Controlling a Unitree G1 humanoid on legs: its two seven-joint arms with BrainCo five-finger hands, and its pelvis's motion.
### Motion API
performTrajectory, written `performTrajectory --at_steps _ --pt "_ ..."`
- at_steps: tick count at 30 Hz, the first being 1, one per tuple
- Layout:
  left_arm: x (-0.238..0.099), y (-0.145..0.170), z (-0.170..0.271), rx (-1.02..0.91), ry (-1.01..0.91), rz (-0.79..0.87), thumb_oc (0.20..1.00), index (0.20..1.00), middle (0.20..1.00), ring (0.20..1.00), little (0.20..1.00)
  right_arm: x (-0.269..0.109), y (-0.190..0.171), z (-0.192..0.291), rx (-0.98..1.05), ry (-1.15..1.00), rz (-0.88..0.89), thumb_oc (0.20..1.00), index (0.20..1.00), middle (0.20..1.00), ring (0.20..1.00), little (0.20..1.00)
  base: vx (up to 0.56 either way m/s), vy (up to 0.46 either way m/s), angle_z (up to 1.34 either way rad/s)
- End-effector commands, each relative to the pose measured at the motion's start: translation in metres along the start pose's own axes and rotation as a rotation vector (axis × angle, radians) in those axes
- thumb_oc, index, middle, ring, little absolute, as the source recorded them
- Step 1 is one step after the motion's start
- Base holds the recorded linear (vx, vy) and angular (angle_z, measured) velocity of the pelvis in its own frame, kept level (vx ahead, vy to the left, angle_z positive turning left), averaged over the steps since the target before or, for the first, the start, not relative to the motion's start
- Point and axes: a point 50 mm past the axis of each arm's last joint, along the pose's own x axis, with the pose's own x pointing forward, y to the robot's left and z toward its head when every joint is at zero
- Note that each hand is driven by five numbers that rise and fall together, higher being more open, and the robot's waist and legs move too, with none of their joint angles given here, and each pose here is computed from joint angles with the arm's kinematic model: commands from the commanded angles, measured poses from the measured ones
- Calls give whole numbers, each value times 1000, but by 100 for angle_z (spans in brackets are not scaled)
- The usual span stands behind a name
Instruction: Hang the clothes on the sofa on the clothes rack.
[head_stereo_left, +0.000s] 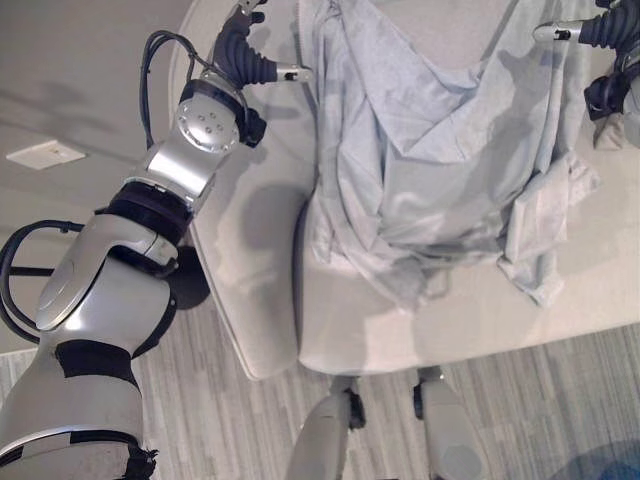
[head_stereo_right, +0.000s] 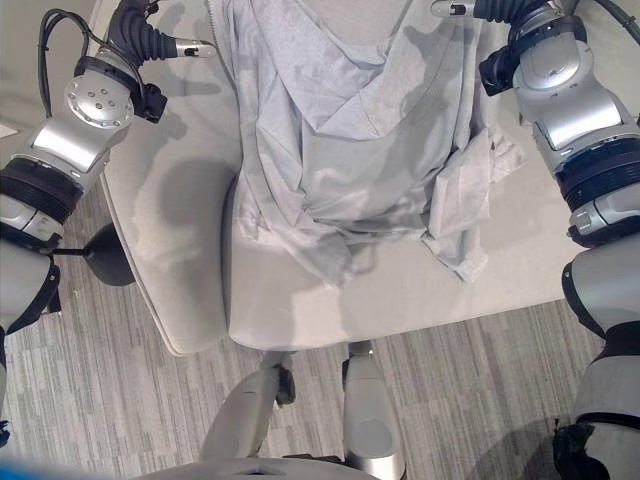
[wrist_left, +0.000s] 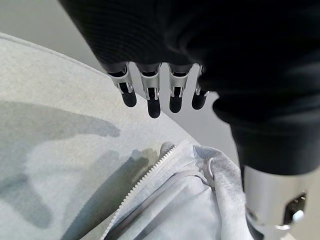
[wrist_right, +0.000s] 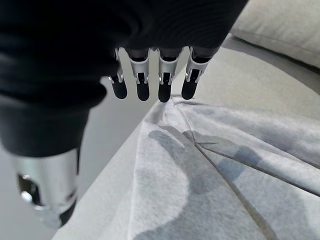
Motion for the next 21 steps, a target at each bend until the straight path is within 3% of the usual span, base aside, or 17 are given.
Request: performTrajectory --at_steps 1,9,21 --pt "15 35 24 26 -37 95 1000 1000 1000 1000 1000 9 -32 33 45 -85 -87 1000 1000 1000 1000 1000 0 0 0" --pt "14 35 22 43 -36 73 1000 1000 1000 1000 1000 9 -28 26 -2 -39 -3 1000 1000 1000 1000 1000 1 -5 0" --pt "19 6 41 74 -97 -41 1000 1000 1000 1000 1000 6 -17 12 -16 7 82 1000 1000 1000 1000 1000 -7 -8 0"
